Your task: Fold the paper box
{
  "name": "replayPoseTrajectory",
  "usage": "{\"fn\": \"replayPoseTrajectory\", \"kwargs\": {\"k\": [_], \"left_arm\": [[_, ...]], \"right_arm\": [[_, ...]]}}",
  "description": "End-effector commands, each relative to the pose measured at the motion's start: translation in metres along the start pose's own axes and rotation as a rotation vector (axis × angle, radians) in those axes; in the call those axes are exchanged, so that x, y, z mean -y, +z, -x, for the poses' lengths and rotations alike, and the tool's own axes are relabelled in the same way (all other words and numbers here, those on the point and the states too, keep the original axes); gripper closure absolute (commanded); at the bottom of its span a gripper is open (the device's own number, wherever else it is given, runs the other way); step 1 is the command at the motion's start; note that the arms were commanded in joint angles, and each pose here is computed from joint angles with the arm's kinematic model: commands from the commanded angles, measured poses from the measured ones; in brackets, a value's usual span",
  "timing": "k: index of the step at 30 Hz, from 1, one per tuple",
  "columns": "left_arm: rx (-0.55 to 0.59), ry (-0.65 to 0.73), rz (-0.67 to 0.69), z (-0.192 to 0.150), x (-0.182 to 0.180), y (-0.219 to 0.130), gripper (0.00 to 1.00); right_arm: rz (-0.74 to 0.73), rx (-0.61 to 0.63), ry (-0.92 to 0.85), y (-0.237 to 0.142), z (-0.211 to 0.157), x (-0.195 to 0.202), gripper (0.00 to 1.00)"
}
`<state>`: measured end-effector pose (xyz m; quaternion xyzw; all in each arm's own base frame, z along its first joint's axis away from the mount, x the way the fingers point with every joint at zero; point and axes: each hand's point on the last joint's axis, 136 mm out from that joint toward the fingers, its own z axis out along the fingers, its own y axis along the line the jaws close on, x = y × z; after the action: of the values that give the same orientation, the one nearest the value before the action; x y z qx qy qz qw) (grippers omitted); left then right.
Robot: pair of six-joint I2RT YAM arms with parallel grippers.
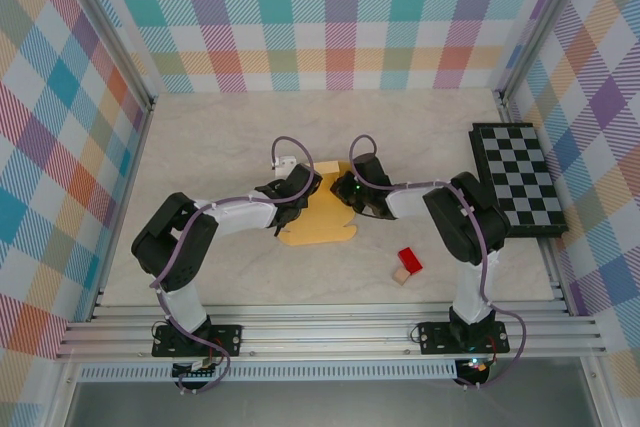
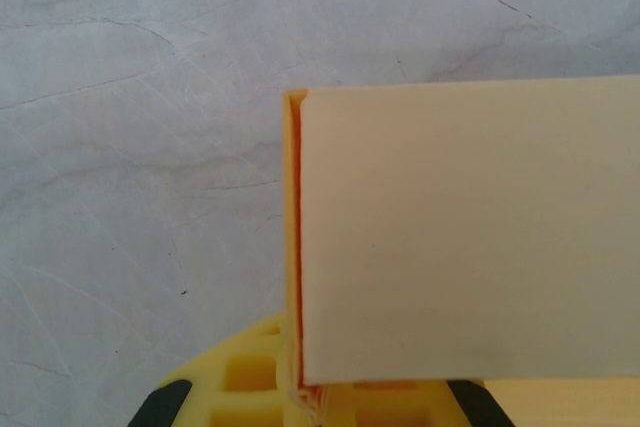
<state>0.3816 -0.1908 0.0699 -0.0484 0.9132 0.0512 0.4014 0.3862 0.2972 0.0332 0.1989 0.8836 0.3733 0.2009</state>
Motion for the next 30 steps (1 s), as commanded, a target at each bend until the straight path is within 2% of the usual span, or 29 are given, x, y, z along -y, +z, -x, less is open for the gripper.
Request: {"fn": "replayPoseTrajectory", "kwargs": {"k": [1, 8, 14, 18, 23, 26, 30], "left_arm": [[-0.055, 0.061, 0.012, -0.019, 0.003, 0.000, 1.00], [-0.046, 0.063, 0.036, -0.019, -0.002, 0.003, 1.00], [-0.039, 0.073, 0.042, -0.016, -0.002, 0.005, 1.00], [-0.039, 0.073, 0.041, -0.015, -0.003, 0.005, 1.00], [-0.037, 0.065, 0.030, -0.013, -0.001, 0.003, 1.00], [-0.040, 0.065, 0.034, -0.012, 0.000, 0.004, 1.00], [-0.047, 0.061, 0.035, -0.014, -0.001, 0.004, 1.00]], "right_arm": [[-0.036, -0.051, -0.062, -0.005, -0.012, 0.001, 0.89], [-0.032, -0.025, -0.244, -0.059, 0.003, -0.034, 0.82], [-0.081, -0.013, -0.355, -0.105, 0.026, -0.027, 0.77], [-0.183, 0.030, -0.496, -0.136, 0.043, -0.016, 0.76], [-0.107, -0.093, -0.552, -0.124, 0.000, -0.021, 0.78], [-0.087, -0.104, -0.540, -0.103, -0.019, -0.019, 0.79], [-0.081, -0.076, -0.455, -0.078, -0.022, -0.002, 0.81]]}}
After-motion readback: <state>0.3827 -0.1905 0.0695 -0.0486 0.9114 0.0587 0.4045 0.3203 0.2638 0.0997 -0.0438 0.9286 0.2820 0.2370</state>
